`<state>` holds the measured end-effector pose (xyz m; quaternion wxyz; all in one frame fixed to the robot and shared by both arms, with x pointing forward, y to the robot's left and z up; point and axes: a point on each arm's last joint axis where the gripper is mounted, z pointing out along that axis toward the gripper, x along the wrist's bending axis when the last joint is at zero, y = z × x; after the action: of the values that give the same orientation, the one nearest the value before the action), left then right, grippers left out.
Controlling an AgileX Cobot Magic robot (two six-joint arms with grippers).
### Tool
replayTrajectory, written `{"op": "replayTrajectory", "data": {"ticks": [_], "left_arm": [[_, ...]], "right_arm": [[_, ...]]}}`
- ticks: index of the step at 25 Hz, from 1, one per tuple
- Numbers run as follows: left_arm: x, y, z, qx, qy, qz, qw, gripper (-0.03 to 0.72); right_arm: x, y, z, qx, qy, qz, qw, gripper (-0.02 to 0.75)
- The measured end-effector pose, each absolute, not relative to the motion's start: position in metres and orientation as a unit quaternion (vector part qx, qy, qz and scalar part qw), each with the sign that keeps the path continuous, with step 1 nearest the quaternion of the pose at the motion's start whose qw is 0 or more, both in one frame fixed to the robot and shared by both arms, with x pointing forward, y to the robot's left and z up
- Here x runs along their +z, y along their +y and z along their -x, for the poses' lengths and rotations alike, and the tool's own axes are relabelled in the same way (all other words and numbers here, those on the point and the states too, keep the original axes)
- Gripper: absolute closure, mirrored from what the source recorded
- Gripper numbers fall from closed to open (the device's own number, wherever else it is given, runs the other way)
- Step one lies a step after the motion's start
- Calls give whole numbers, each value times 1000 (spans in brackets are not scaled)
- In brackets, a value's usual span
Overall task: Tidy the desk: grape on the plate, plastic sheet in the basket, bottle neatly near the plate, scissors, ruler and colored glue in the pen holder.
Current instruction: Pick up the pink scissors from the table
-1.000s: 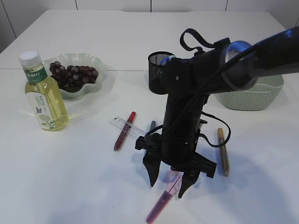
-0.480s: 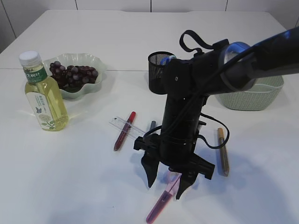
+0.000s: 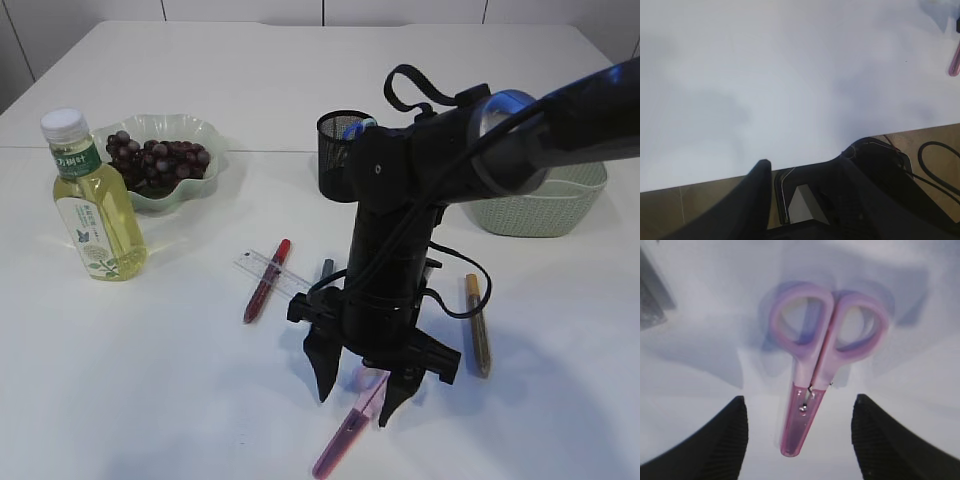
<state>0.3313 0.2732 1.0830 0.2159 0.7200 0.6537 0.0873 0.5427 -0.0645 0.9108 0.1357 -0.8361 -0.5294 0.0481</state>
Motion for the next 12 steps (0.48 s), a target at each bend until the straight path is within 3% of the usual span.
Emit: {"op": "replayTrajectory", "data": {"ticks": [12], "left_arm": [[1083, 273, -331, 87, 654, -720, 216, 371]], "right_arm": [[909, -66, -544, 50, -524, 841, 127, 227]]}}
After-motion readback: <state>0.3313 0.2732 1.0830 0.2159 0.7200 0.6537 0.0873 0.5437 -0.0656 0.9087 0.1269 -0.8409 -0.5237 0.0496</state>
